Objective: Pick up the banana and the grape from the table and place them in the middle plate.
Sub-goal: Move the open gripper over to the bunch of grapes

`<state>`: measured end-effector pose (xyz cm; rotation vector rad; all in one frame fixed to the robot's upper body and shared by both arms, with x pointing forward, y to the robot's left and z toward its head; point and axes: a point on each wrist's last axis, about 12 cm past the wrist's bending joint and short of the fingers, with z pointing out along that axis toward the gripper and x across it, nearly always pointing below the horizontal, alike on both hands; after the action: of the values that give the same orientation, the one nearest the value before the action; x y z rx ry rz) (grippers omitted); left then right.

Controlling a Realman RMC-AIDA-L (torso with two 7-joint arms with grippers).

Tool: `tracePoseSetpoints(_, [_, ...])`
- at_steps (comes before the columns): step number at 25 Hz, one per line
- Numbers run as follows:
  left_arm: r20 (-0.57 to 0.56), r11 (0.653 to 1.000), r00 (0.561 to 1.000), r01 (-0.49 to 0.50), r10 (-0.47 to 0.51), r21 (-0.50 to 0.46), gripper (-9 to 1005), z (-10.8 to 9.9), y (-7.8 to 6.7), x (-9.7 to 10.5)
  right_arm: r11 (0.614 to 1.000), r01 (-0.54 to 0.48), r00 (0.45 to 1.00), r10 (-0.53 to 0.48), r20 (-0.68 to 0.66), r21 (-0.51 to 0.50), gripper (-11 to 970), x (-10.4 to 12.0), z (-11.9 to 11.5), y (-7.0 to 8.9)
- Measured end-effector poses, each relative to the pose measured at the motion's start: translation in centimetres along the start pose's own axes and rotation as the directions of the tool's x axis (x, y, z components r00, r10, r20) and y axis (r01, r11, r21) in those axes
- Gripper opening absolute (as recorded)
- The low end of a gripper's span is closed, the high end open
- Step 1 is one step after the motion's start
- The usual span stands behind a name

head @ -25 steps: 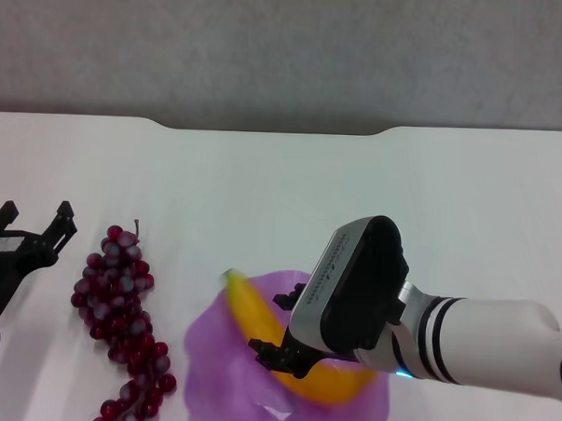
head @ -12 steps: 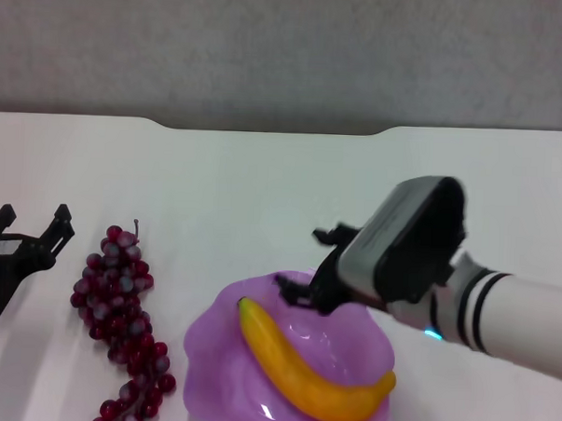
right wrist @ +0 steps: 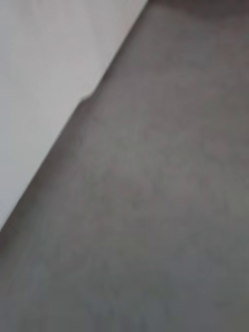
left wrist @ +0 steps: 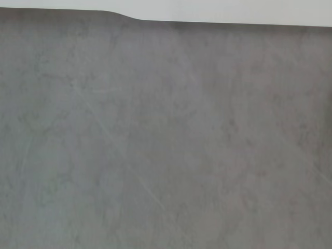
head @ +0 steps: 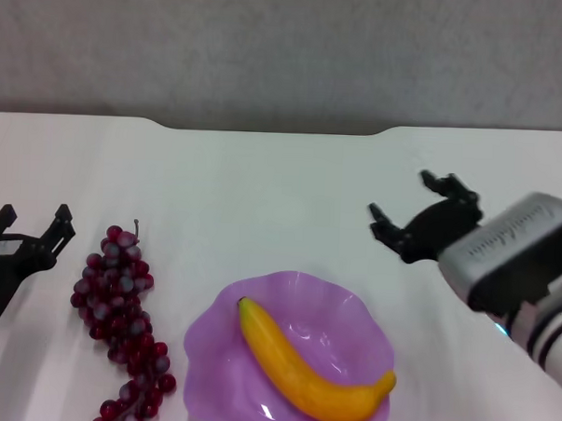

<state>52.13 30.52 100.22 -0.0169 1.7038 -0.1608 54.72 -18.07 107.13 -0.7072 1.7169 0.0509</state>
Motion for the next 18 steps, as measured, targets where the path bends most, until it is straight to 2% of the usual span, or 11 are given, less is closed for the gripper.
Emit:
tracePoseSetpoints(5, [0.000,1.000,1.000,0.001,-0.001,0.000,820,0.0,0.0,0.0,0.993,0.016,0.996,-0.026,0.083,0.117,818,3.2,-1.1,-0.3])
tracePoseSetpoints(7, [0.001,1.000,1.000,0.001,-0.001,0.001,820,0.1,-0.1,0.0,0.987,-0.001,0.987,-0.024,0.159,0.160,818,4.4,-1.8,-0.7])
tracePoseSetpoints(11, [0.003,1.000,1.000,0.001,-0.001,0.005,821,0.2,-0.2,-0.1,0.984,-0.039,0.966,-0.008,0.259,0.175,818,6.0,-3.0,-1.9])
tracePoseSetpoints(18, [0.004,1.000,1.000,0.018,-0.018,0.016,821,0.3,-0.5,-0.1,0.958,-0.245,0.951,0.208,0.229,0.147,818,8.1,-3.2,-4.0])
